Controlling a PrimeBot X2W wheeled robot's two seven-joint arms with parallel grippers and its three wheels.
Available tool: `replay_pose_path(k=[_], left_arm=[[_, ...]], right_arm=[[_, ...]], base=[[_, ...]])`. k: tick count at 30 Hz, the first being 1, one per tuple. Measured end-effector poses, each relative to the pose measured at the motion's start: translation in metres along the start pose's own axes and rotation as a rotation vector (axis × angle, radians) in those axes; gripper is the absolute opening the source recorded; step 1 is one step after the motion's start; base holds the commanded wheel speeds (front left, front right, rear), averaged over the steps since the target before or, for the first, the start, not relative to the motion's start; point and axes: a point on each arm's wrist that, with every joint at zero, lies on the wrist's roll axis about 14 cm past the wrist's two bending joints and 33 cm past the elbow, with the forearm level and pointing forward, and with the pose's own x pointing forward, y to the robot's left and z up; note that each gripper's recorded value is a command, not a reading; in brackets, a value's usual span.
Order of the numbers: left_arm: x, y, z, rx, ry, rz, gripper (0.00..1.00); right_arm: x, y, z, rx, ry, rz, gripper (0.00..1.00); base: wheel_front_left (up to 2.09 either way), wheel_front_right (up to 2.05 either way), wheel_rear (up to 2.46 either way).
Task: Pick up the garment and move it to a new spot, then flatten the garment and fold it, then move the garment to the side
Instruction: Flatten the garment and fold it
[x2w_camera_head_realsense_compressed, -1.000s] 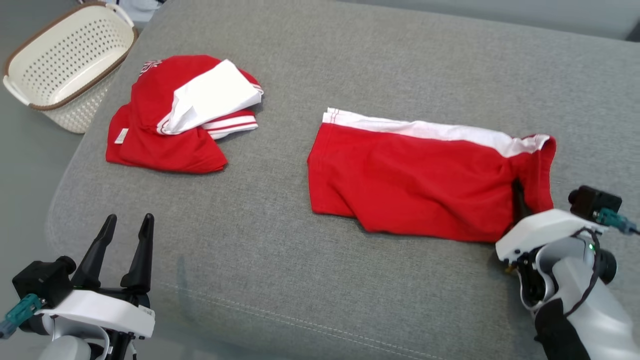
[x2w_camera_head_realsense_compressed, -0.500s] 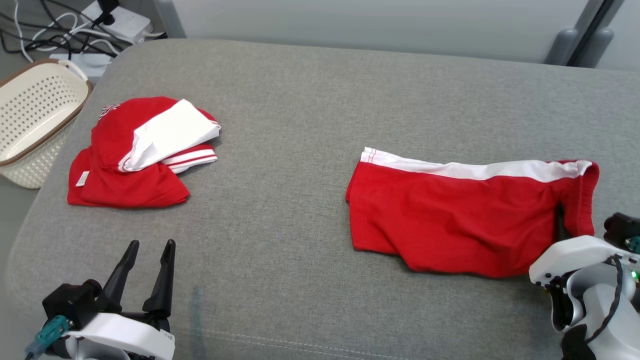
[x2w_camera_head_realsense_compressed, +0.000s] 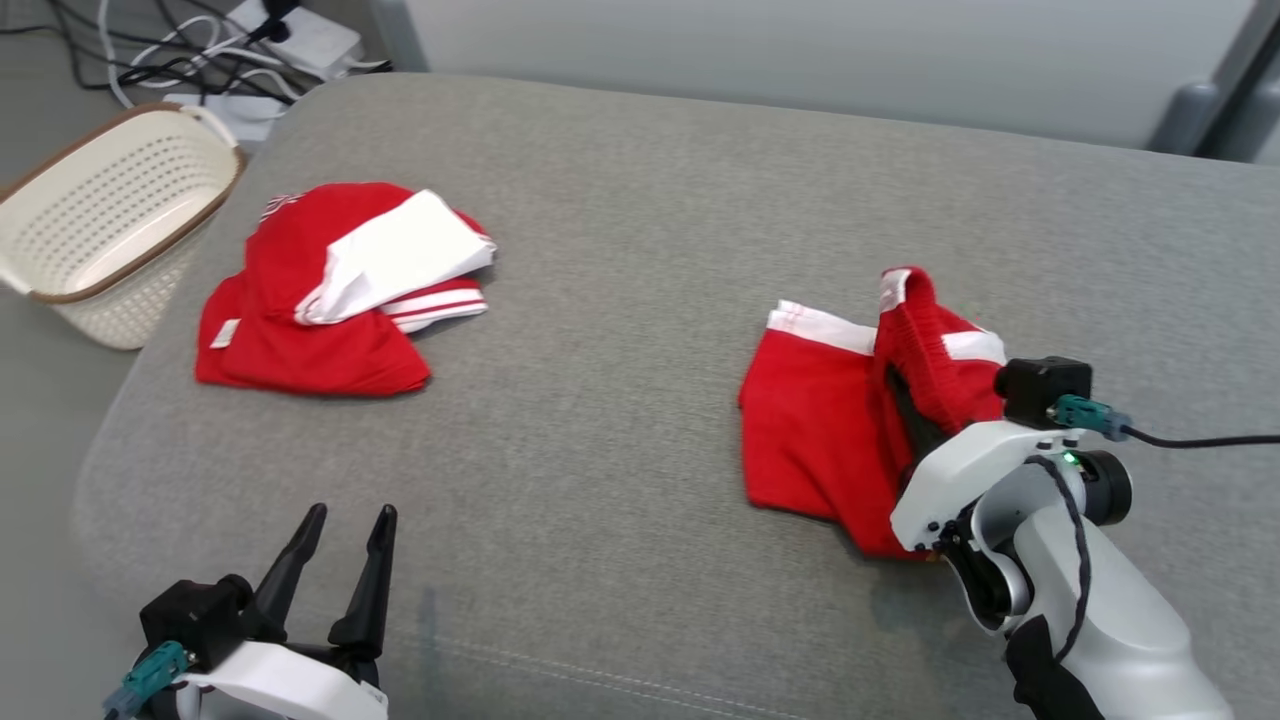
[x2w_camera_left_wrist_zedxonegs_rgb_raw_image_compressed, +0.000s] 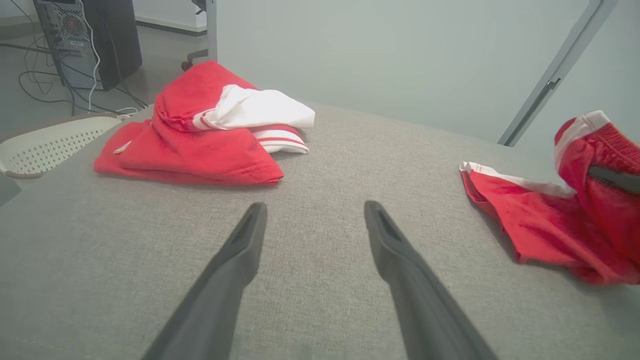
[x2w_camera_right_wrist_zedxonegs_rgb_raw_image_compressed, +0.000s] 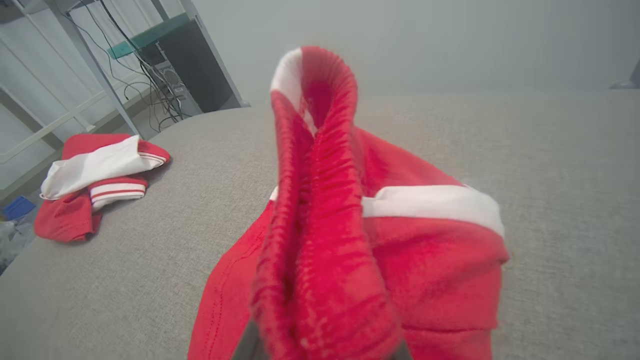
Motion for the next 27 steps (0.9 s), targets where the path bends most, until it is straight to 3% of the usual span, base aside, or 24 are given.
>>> replay_pose_path(k=[8, 9, 10, 11, 16, 21, 24, 27], left_arm=[[-0.022, 0.025, -0.006, -0.021, 0.018, 0.089, 1.0], [-0.025, 0.029, -0.006, -0.018, 0.02, 0.101, 1.0], [-0.026, 0.033, -0.005, -0.015, 0.021, 0.111, 1.0], [-0.028, 0.037, -0.004, -0.009, 0.02, 0.121, 1.0], [-0.03, 0.047, 0.0, -0.005, 0.01, 0.153, 1.0], [-0.022, 0.05, 0.011, -0.004, -0.026, 0.156, 1.0], [-0.012, 0.039, 0.015, -0.005, -0.043, 0.122, 1.0], [-0.001, 0.023, 0.017, -0.016, -0.053, 0.077, 1.0]], right_arm=[[0.028, 0.024, -0.022, -0.03, 0.085, 0.066, 0.0], [0.031, 0.026, -0.023, -0.026, 0.09, 0.07, 0.29], [0.034, 0.027, -0.026, -0.026, 0.098, 0.072, 0.82], [0.037, 0.028, -0.027, -0.023, 0.1, 0.075, 1.0], [0.045, 0.035, -0.017, -0.014, 0.06, 0.092, 1.0], [0.045, 0.038, 0.029, 0.018, -0.085, 0.101, 1.0], [0.038, 0.019, 0.066, 0.061, -0.206, 0.048, 1.0], [0.022, -0.021, 0.095, 0.068, -0.308, -0.06, 1.0]], base=[[0.0, 0.0, 0.0], [0.0, 0.0, 0.0], [0.0, 0.0, 0.0], [0.0, 0.0, 0.0], [0.0, 0.0, 0.0], [0.0, 0.0, 0.0], [0.0, 0.0, 0.0], [0.0, 0.0, 0.0]])
